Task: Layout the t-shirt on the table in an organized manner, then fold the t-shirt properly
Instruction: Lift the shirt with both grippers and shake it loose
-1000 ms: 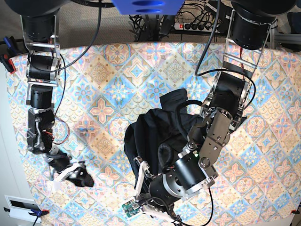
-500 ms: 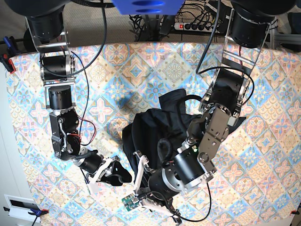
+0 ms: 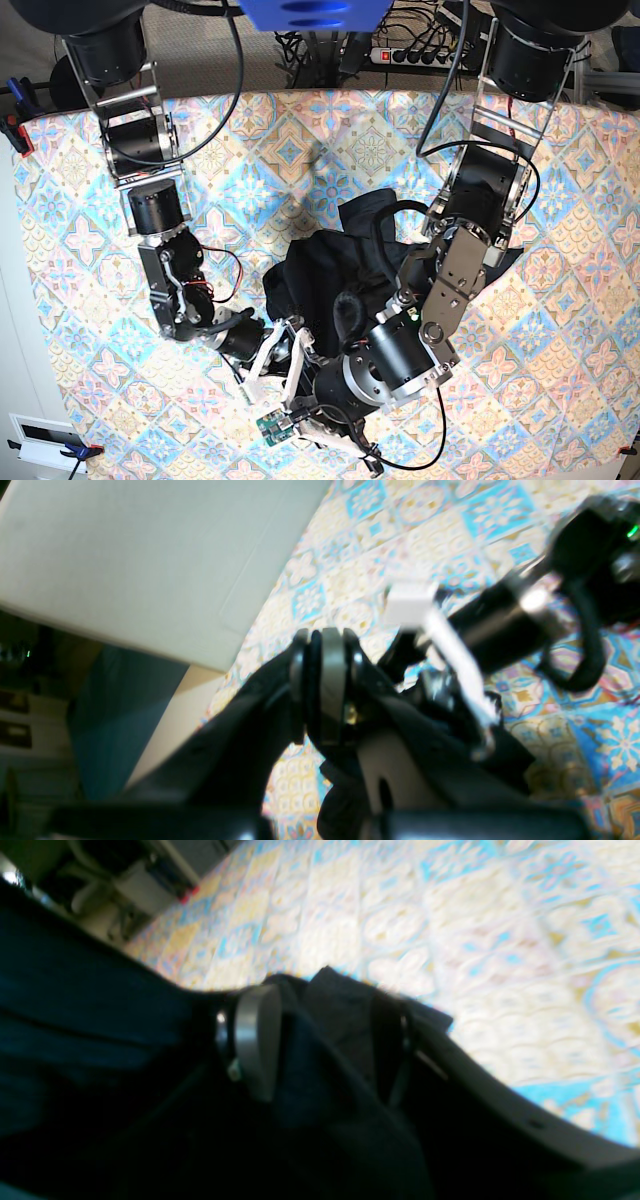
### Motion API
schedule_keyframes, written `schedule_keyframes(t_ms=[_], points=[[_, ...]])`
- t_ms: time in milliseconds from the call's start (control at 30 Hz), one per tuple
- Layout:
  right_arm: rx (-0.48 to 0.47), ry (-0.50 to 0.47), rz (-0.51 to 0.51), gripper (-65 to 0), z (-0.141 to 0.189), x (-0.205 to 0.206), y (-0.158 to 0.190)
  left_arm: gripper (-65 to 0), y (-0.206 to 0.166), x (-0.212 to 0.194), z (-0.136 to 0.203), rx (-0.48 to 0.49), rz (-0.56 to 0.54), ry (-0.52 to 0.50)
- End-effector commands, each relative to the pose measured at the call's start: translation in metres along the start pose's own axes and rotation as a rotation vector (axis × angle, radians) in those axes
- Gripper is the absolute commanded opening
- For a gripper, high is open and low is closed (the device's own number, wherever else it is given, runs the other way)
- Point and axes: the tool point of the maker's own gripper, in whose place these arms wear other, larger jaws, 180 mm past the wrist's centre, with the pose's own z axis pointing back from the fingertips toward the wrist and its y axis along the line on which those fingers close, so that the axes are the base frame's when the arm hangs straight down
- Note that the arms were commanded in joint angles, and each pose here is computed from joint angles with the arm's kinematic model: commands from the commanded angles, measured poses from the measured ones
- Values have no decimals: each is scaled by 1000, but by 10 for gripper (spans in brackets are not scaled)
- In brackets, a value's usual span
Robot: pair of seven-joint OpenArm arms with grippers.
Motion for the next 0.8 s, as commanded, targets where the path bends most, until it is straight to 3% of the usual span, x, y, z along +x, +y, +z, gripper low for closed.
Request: schedule_keyframes(t_ms=[0,133,333,567,767], points=[[25,-79,38,-365,1,36,6,-650,11,17,7,34,-14,-49],[47,-58,13,-365,-3,32,12,-650,11,17,7,34,-14,-49],[146,-81,-127,-365,-1,39,28,-650,11,17,7,34,-14,-49],[192,55,-153,-366,0,15,38,-650,11,17,7,36,-15,-48],[179,243,-206,-366,5,-32,30,-650,11,17,7,35,-14,-49]])
